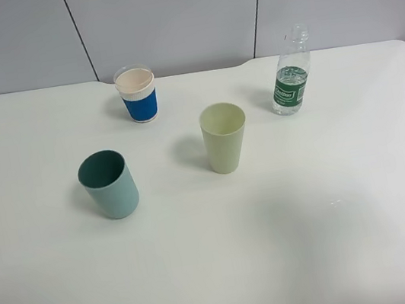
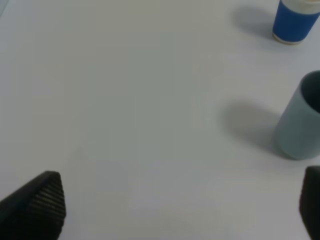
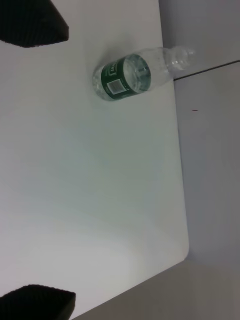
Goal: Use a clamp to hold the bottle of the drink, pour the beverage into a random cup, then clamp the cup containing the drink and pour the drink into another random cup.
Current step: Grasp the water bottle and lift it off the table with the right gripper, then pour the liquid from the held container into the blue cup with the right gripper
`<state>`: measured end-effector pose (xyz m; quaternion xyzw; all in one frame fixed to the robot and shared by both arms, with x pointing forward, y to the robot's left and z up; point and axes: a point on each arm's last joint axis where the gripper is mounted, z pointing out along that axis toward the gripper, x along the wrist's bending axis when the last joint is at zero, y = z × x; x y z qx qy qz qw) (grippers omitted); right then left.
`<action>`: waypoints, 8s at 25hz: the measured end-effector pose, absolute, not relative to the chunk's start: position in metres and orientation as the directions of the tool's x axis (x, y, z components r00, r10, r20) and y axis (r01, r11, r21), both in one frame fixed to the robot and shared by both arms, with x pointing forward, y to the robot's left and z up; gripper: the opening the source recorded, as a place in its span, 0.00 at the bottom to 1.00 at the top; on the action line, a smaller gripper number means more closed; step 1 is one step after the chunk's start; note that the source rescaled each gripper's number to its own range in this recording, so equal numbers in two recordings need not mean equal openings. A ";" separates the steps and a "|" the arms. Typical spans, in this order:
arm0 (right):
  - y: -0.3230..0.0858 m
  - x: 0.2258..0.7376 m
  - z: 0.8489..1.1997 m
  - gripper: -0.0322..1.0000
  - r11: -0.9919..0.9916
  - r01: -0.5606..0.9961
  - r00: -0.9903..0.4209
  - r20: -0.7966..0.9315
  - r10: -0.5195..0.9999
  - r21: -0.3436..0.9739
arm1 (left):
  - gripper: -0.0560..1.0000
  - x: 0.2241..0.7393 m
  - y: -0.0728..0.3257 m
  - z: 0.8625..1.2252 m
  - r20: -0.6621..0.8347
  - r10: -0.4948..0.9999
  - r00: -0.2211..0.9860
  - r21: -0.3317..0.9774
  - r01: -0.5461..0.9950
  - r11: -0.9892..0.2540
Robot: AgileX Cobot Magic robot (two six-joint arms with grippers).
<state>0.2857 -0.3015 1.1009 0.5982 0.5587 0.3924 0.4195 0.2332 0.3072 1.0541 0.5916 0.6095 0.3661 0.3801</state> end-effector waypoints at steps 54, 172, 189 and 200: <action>-0.296 0.543 0.907 0.89 0.149 0.511 -0.268 -0.008 0.963 0.847 | 0.84 0.233 0.307 1.054 -0.030 0.999 -0.011 0.896 0.443 0.032; 0.002 0.673 0.968 0.03 0.864 0.273 -0.474 -0.722 0.503 0.423 | 0.84 0.233 0.307 1.054 -0.031 0.999 -0.011 0.896 0.443 0.032; 0.011 0.674 0.956 0.03 0.926 0.210 -0.509 -0.773 0.378 0.314 | 0.84 0.233 0.307 1.054 -0.031 0.999 -0.011 0.896 0.443 0.032; 0.011 0.676 0.960 0.03 0.962 0.152 -0.516 -0.812 0.271 0.225 | 0.84 0.233 0.307 1.054 -0.031 0.999 -0.011 0.896 0.443 0.032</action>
